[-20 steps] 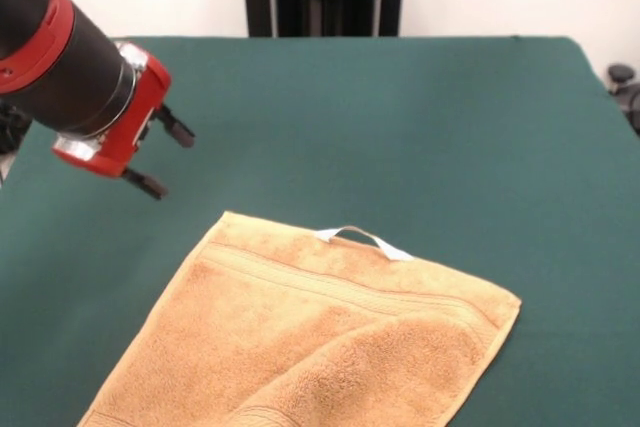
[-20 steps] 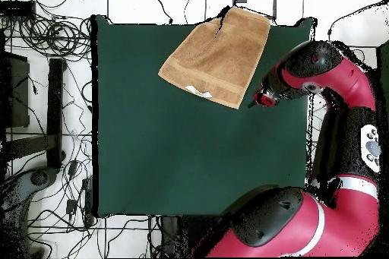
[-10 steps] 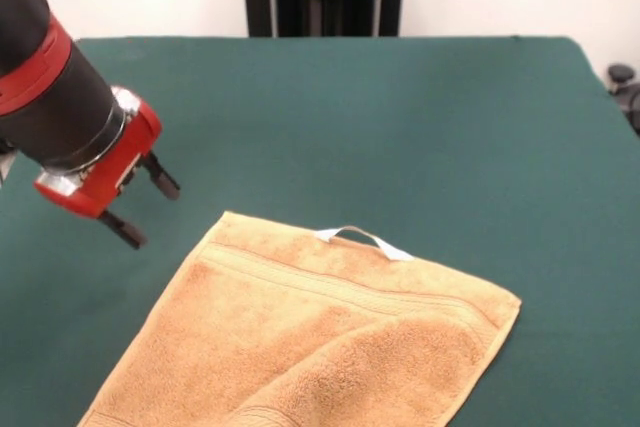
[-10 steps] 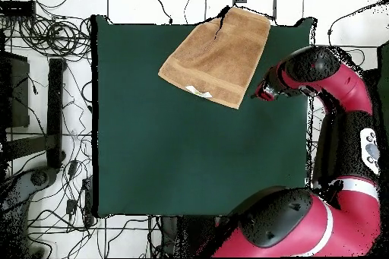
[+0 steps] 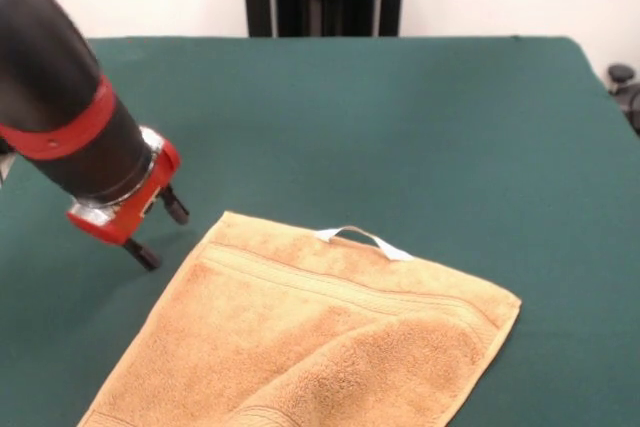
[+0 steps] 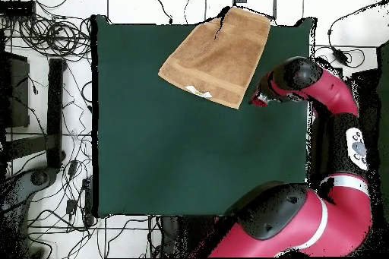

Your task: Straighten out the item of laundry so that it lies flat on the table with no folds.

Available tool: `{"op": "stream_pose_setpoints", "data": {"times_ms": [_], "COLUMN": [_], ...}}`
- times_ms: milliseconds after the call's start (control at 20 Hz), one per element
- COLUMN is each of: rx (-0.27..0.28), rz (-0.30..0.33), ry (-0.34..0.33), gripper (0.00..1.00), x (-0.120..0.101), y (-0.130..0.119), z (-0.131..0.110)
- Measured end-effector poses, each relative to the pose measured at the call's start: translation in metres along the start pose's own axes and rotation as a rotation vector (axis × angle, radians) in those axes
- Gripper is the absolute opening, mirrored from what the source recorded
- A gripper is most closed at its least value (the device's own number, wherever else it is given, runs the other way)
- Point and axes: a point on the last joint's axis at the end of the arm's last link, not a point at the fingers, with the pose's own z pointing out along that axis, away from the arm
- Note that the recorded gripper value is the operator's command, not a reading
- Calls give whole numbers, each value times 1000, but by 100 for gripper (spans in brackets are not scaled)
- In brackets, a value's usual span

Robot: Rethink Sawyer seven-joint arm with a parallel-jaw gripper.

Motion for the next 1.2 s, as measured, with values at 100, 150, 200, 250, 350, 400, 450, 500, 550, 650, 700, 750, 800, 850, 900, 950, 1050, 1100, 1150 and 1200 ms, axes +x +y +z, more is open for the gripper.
{"op": "stream_pose_setpoints", "data": {"times_ms": [100, 150, 200, 250, 350, 400, 450, 500, 550, 650, 700, 750, 800, 850, 900, 950, 1050, 1100, 1150, 1200], "rx": [7, 17, 22, 24, 27, 27, 28, 27, 27, 27, 29, 31, 33, 34, 35, 35, 34, 34, 34, 35], "rz": [-14, -33, -51, -63, -86, -105, -123, -134, -147, -173, -181, -188, -194, -199, -201, -202, -202, -202, -201, -200], "ry": [22, 50, 73, 88, 119, 144, 170, 185, 204, 248, 263, 274, 286, 296, 300, 304, 306, 307, 307, 307], "gripper": [100, 100, 100, 100, 100, 100, 100, 100, 100, 100, 100, 100, 100, 100, 100, 100, 100, 100, 100, 100], "x": [-3, -10, -16, -20, -30, -37, -44, -48, -52, -59, -61, -62, -63, -64, -64, -64, -63, -63, -63, -63], "y": [1, 2, 5, 6, 10, 14, 18, 20, 23, 29, 30, 32, 33, 33, 34, 34, 34, 34, 34, 33], "z": [-1, -3, -3, -3, -1, 2, 5, 7, 10, 15, 15, 16, 16, 17, 17, 18, 18, 18, 18, 19]}}
